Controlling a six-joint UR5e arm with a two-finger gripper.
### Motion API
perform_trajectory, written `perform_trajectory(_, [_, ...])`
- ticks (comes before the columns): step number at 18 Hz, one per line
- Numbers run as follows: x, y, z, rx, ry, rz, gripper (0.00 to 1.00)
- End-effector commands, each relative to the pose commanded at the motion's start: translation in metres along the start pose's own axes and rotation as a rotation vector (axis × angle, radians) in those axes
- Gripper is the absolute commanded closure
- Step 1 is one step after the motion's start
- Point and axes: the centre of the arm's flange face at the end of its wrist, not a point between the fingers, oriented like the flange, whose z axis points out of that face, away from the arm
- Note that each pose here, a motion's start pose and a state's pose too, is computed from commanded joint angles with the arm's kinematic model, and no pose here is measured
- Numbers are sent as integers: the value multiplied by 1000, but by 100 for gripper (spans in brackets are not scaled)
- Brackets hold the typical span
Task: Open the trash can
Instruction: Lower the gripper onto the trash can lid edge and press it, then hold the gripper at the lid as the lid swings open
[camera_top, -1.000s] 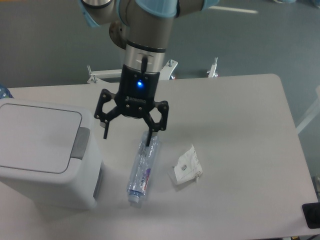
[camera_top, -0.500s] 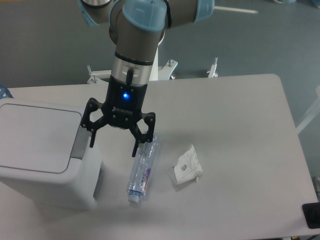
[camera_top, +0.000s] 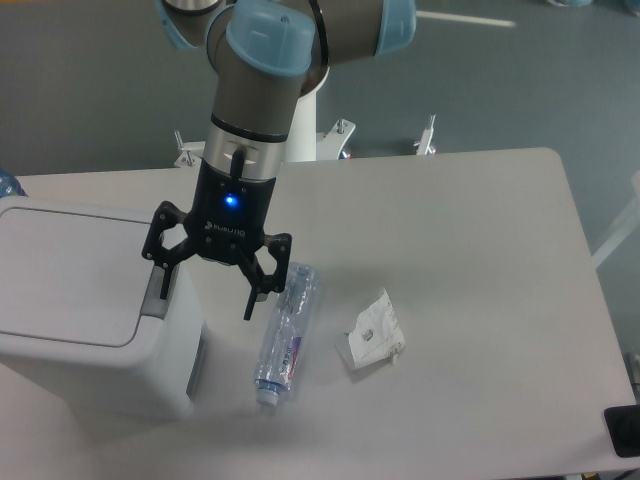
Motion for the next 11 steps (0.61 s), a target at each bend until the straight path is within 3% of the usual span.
perform_trajectory(11, [-1, 6, 5, -13, 1, -6, 0])
